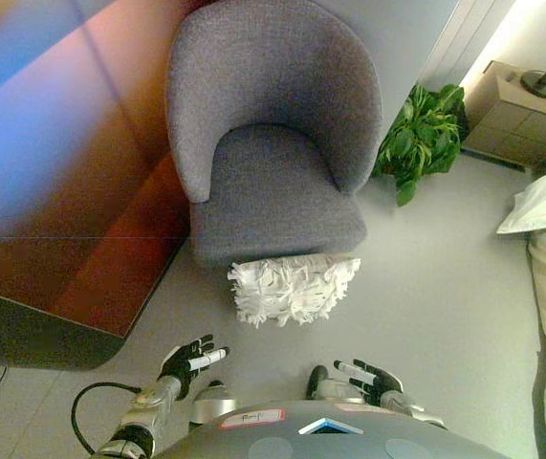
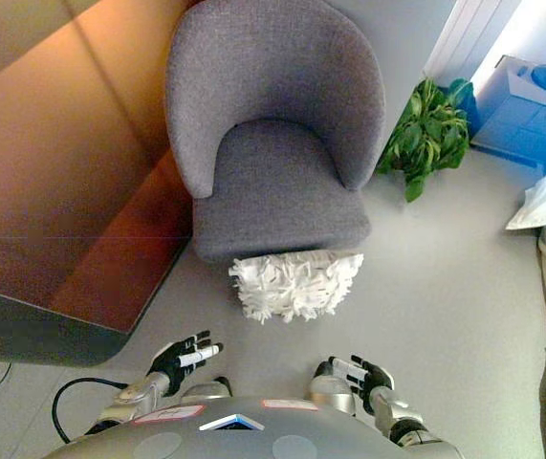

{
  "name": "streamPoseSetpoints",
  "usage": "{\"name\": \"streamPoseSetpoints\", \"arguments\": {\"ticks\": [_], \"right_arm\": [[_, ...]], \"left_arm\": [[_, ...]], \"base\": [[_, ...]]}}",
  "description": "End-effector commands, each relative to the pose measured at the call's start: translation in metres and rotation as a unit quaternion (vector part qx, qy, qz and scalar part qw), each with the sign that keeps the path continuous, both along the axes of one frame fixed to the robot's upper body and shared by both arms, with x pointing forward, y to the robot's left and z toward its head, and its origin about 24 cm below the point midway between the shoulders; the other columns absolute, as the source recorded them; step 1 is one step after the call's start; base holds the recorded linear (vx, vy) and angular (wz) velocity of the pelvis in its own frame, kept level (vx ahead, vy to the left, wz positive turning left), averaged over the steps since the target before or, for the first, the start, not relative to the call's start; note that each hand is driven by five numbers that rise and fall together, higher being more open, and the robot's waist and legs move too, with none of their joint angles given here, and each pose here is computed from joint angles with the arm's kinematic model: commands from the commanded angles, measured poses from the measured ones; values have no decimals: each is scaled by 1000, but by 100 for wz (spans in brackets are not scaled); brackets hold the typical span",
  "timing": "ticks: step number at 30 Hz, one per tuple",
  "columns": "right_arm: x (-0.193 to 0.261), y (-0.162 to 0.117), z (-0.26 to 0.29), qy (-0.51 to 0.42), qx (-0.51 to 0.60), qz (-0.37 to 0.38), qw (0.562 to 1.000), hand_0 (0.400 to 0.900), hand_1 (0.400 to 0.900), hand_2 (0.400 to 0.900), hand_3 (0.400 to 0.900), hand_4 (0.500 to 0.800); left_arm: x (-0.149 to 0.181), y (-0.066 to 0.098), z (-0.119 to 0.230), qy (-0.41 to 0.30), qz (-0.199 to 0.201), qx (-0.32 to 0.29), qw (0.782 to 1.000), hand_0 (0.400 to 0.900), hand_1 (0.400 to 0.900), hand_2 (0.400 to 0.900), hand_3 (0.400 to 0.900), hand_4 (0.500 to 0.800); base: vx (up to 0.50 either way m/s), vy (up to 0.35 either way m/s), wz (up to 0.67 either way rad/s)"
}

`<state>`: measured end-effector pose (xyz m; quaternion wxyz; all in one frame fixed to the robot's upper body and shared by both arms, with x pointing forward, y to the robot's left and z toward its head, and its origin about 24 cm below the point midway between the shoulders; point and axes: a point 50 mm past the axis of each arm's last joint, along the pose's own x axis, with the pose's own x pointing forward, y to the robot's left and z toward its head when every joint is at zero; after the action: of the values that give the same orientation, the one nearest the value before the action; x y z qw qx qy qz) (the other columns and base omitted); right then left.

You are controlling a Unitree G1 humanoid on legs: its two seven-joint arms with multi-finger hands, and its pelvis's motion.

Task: Pick up the pillow and put it on the sofa.

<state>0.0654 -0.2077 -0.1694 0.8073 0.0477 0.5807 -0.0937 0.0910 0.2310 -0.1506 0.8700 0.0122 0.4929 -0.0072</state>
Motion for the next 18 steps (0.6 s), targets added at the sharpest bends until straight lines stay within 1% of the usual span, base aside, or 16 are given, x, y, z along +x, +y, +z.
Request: {"name": "streamPoseSetpoints", "arguments": {"ticks": [1,5,11,15,18], "right_arm": [[33,-12,10,-66,-33,23,997,900,900,900,900,800],[38,-12,12,-79,-32,19,996,900,900,900,900,800],[39,-12,14,-85,-23,25,996,900,900,900,900,800],[45,-14,16,-93,-18,30,995,900,900,900,900,800],[54,-17,20,-103,-18,42,994,900,900,900,900,800]], "left_arm": [[34,-6,12,-74,-21,2,997,900,900,900,900,800],[34,-8,11,-69,-21,-20,997,900,900,900,900,800],[33,-10,13,-72,-9,-46,996,900,900,900,900,800],[35,-10,14,-73,16,-62,995,900,900,900,900,800],[39,-9,16,-86,53,-77,992,900,900,900,900,800]], "base": [[-11,-65,-4],[-12,-88,-1],[38,-128,-1],[21,-152,-2],[-8,-149,-7]]}}
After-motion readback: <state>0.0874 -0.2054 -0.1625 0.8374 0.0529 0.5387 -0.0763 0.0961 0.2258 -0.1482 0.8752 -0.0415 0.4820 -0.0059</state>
